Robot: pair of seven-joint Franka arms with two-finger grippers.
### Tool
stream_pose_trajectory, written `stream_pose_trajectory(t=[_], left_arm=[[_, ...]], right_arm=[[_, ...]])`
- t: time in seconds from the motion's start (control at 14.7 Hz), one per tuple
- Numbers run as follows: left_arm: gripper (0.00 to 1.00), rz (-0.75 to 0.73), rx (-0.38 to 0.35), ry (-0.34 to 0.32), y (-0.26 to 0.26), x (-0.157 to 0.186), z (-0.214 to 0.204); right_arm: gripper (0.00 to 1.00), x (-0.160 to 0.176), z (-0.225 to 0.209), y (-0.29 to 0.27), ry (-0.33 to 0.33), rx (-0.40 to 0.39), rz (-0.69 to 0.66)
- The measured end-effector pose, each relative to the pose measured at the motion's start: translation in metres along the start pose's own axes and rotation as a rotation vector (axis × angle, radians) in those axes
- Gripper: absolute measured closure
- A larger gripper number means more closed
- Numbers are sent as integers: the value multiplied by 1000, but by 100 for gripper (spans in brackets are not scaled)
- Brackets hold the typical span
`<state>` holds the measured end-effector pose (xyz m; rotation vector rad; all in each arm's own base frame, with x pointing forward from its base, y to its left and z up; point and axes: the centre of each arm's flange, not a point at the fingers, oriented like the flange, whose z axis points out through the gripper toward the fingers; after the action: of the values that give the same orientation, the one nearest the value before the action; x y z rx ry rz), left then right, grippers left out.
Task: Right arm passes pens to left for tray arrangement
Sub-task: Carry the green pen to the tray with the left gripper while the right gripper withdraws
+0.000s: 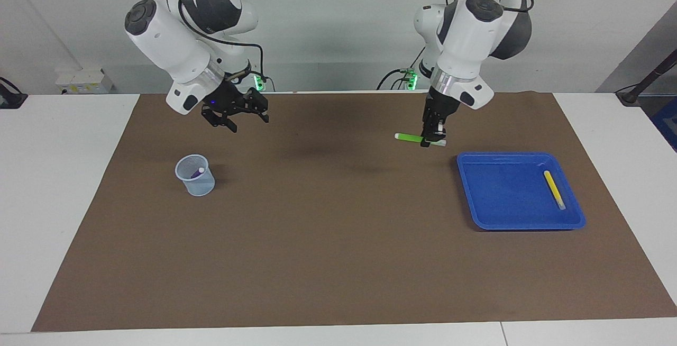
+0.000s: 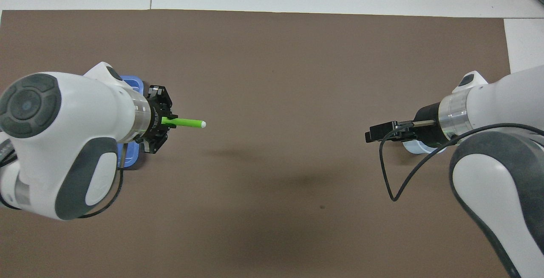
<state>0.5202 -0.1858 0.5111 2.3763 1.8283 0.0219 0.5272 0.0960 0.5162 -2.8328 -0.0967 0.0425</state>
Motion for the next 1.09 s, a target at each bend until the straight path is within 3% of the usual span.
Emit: stream_pose_trajectory(t=[0.27, 0.48, 0.68, 0.88, 0.95, 1.09], left_arm=[[82, 278, 67, 5, -12, 106, -3], [82, 437, 90, -10, -23, 159, 6], [82, 679, 119, -28, -29, 194, 22], [82, 910, 165, 5, -28, 233, 47], [82, 957, 178, 18, -26, 243, 58], [82, 1049, 210, 17, -19, 260, 80]], right_arm=[[0, 6, -6, 16, 46, -178, -88], [0, 8, -4, 22, 50, -253, -115], [1, 13, 15, 30, 57, -287, -129], [0, 18, 35, 42, 42, -307, -133], [7, 20, 39, 48, 38, -314, -140], [10, 25, 44, 62, 39, -322, -153]])
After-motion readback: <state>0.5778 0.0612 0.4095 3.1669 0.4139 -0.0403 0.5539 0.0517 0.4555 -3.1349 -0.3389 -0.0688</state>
